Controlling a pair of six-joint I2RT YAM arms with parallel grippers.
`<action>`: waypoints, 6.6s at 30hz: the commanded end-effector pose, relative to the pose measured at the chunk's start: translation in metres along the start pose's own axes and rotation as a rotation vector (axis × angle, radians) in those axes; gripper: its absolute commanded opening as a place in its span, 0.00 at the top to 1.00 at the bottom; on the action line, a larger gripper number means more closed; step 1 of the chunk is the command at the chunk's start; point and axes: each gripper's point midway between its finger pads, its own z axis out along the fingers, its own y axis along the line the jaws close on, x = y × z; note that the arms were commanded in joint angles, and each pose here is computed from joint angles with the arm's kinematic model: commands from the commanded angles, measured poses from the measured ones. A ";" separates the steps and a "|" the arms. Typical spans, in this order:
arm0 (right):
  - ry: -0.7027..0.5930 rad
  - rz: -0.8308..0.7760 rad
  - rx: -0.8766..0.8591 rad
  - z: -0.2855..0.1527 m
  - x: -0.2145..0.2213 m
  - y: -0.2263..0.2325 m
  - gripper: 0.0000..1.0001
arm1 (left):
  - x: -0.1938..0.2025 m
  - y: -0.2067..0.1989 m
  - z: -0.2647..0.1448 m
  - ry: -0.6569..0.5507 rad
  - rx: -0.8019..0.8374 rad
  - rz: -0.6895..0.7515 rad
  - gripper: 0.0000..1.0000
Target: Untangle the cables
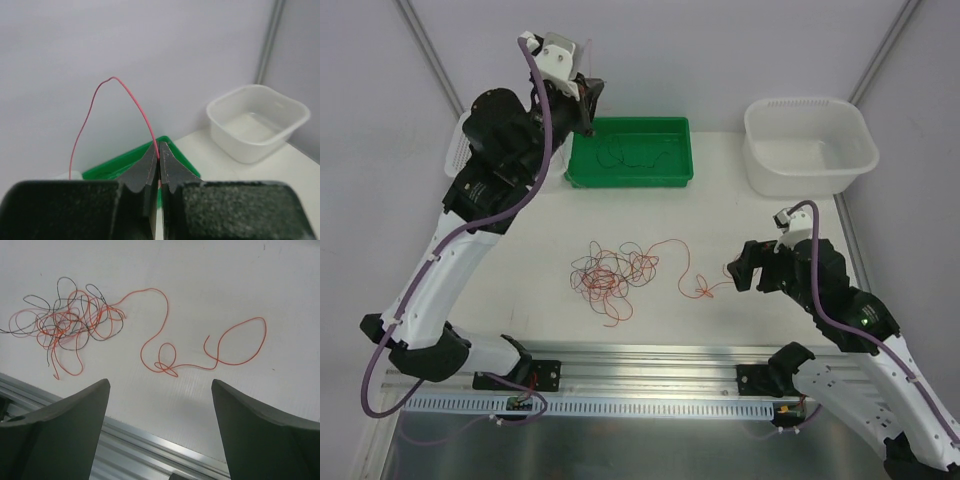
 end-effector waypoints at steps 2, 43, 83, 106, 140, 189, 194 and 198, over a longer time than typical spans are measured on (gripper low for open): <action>0.027 -0.026 -0.063 -0.001 0.017 0.006 0.12 | 0.017 0.066 0.018 0.061 -0.169 0.082 1.00; 0.222 -0.026 -0.170 0.058 0.056 0.035 0.00 | 0.250 0.222 0.005 0.407 -0.396 -0.356 0.01; 0.386 -0.038 -0.398 0.126 0.084 0.139 0.01 | 0.376 -0.031 -0.208 0.906 0.386 -0.040 0.50; 0.374 0.157 -0.180 0.244 0.128 0.186 0.29 | 0.179 -0.055 -0.169 0.470 0.336 -0.440 1.00; 0.129 -0.054 -0.124 0.117 0.021 0.092 0.21 | 0.204 -0.050 -0.131 0.586 0.150 -0.520 1.00; 0.190 0.207 0.413 0.089 0.086 -0.095 0.99 | 0.174 0.112 -0.190 0.475 -0.600 -0.114 1.00; 0.208 0.259 0.394 0.090 0.084 -0.093 0.99 | 0.166 0.136 -0.205 0.498 -0.718 -0.057 1.00; 0.219 0.263 0.420 0.087 0.081 -0.099 0.99 | 0.138 0.152 -0.212 0.465 -0.788 -0.009 1.00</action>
